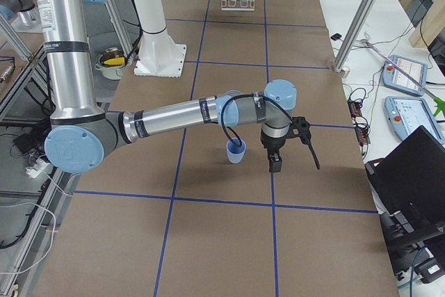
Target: Hang cup on cup holder
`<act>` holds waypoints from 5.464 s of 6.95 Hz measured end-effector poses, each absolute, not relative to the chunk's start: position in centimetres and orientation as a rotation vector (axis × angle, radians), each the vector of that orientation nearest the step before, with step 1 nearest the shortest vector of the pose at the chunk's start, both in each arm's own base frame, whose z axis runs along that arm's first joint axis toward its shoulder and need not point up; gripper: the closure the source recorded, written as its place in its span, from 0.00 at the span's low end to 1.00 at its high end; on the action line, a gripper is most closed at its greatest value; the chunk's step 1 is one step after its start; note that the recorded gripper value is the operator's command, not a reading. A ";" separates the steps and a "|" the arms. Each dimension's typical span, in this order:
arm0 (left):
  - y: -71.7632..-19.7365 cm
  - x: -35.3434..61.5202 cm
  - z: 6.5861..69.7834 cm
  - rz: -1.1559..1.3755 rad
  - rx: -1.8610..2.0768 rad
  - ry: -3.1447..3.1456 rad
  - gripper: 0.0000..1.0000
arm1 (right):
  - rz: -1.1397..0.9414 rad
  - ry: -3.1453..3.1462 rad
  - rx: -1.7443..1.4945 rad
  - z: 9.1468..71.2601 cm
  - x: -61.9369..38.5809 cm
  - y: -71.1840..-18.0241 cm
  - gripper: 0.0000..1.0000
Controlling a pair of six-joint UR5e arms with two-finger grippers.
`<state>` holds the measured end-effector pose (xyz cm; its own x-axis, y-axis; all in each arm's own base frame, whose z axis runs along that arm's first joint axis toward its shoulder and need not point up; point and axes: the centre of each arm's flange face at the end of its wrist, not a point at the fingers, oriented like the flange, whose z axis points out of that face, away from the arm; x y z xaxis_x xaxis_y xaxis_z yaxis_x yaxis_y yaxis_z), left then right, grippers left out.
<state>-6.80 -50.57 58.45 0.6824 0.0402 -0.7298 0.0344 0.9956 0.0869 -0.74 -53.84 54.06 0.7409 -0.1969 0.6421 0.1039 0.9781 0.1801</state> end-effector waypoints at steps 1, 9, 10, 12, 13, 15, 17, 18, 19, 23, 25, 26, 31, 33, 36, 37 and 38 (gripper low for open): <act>-50.5 -6.8 58.6 0.002 0.094 0.821 0.01 | -0.215 -0.733 0.145 53.7 -4.6 -53.7 0.00; -50.1 -6.6 59.3 0.000 0.080 0.829 0.01 | -0.310 -0.818 0.149 58.7 -12.5 -46.3 0.88; -50.1 -6.6 59.3 0.000 0.080 0.829 0.01 | -0.320 -0.812 0.141 59.0 -13.0 -46.2 1.00; -50.1 -6.6 59.2 0.001 0.082 0.829 0.01 | -0.336 -0.804 0.139 59.0 -13.7 -46.0 1.00; -50.1 -6.6 59.0 0.002 0.085 0.830 0.01 | -0.341 -0.816 0.145 58.5 -13.6 -45.9 1.00; -50.1 -6.5 58.6 0.004 0.091 0.834 0.01 | -0.316 -0.908 0.155 56.9 -11.4 -46.4 1.00; -50.4 -6.1 57.2 0.014 0.103 0.903 0.01 | -0.287 -1.059 0.160 53.7 -9.9 -49.4 1.00; -50.4 -5.8 56.3 0.026 0.119 0.946 0.01 | -0.273 -1.133 0.145 51.2 -10.7 -52.1 1.00; -50.4 -5.6 55.2 0.057 0.171 0.980 0.01 | -0.248 -1.188 0.130 48.1 -11.5 -54.7 1.00; -52.4 -4.6 49.2 0.015 0.433 0.973 0.00 | -0.163 -1.194 0.219 36.8 -12.5 -59.0 1.00; -53.2 -2.2 46.3 -0.100 0.552 0.962 0.00 | -0.076 -1.171 0.314 32.8 -12.2 -58.0 1.00; -53.4 -1.0 44.2 -0.148 0.572 1.006 0.00 | -0.016 -1.211 0.365 31.1 -12.9 -57.3 1.00; -53.3 11.7 28.0 -0.242 0.459 1.449 0.00 | 0.035 -1.518 0.397 21.8 -21.9 -53.5 1.00; -51.8 17.1 21.8 -0.215 0.352 1.625 0.00 | 0.020 -1.606 0.361 18.7 -23.8 -52.2 1.00; -48.3 21.4 17.7 -0.188 0.178 1.841 0.00 | -0.006 -1.766 0.304 17.1 -25.2 -49.2 1.00; -46.9 22.5 17.2 -0.188 0.129 1.918 0.00 | -0.005 -1.839 0.287 16.6 -25.5 -48.0 1.00; -45.4 23.9 16.6 -0.182 0.090 2.004 0.00 | -0.003 -1.924 0.281 16.2 -26.3 -46.6 1.00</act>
<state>23.92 -45.44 16.60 -0.4265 -0.0179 -0.9043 0.1456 0.9854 -0.0881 -26.33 -46.64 16.15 -0.3363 -0.1967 0.9210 -0.1937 0.9715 0.1368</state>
